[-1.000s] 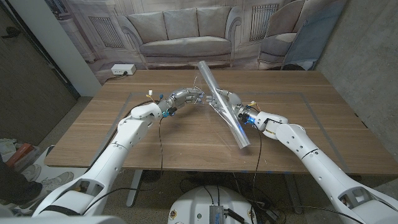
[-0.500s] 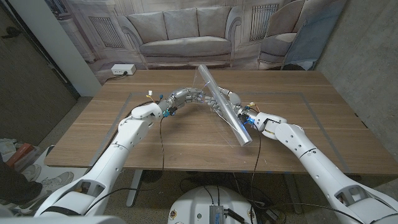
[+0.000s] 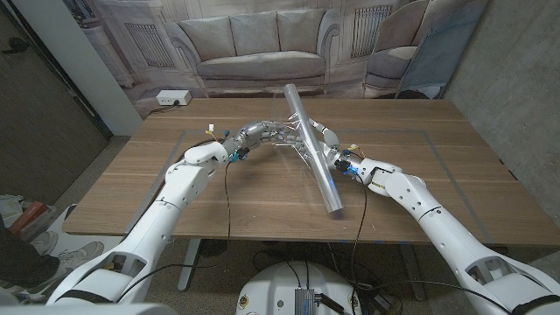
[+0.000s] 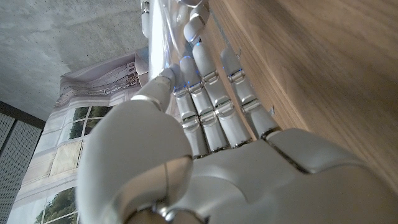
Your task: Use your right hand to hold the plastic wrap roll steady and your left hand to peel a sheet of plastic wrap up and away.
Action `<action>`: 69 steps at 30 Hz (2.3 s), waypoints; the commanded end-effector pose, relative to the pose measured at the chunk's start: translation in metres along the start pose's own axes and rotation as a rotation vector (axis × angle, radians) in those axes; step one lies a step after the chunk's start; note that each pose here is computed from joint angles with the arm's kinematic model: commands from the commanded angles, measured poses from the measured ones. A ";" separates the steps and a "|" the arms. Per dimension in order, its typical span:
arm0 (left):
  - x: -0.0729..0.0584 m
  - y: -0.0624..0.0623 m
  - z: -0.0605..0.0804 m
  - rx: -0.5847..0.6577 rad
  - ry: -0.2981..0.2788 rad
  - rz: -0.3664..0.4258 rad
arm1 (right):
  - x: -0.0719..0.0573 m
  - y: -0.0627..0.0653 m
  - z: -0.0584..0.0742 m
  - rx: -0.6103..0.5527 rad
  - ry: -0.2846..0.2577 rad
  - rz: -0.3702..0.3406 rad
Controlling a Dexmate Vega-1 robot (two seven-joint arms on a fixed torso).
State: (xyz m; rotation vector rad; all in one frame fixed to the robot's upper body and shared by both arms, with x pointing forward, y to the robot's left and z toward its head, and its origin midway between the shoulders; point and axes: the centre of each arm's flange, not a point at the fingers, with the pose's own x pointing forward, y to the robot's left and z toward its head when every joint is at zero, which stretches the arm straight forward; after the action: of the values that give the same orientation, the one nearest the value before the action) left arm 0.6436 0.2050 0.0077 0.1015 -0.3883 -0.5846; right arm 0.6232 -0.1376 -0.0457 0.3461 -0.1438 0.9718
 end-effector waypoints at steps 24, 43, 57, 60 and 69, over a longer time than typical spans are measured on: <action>-0.013 -0.038 0.043 -0.079 -0.013 0.114 | 0.007 -0.017 -0.013 0.114 0.093 0.012; -0.002 -0.049 0.087 0.038 -0.054 0.095 | 0.011 -0.013 -0.015 0.152 0.040 0.105; 0.004 -0.059 0.111 0.100 -0.073 0.069 | 0.005 -0.011 -0.010 0.143 0.051 0.061; 0.005 -0.061 0.114 0.113 -0.068 0.073 | 0.004 -0.012 -0.011 0.148 0.051 0.047; 0.005 -0.065 0.122 0.124 -0.099 0.051 | 0.003 -0.012 -0.013 0.169 0.040 0.028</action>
State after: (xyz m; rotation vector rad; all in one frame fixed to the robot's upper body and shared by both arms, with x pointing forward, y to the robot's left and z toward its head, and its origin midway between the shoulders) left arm 0.5734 0.1554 0.0991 0.1640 -0.4881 -0.4934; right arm 0.6353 -0.1355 -0.0578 0.4587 -0.0356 1.0457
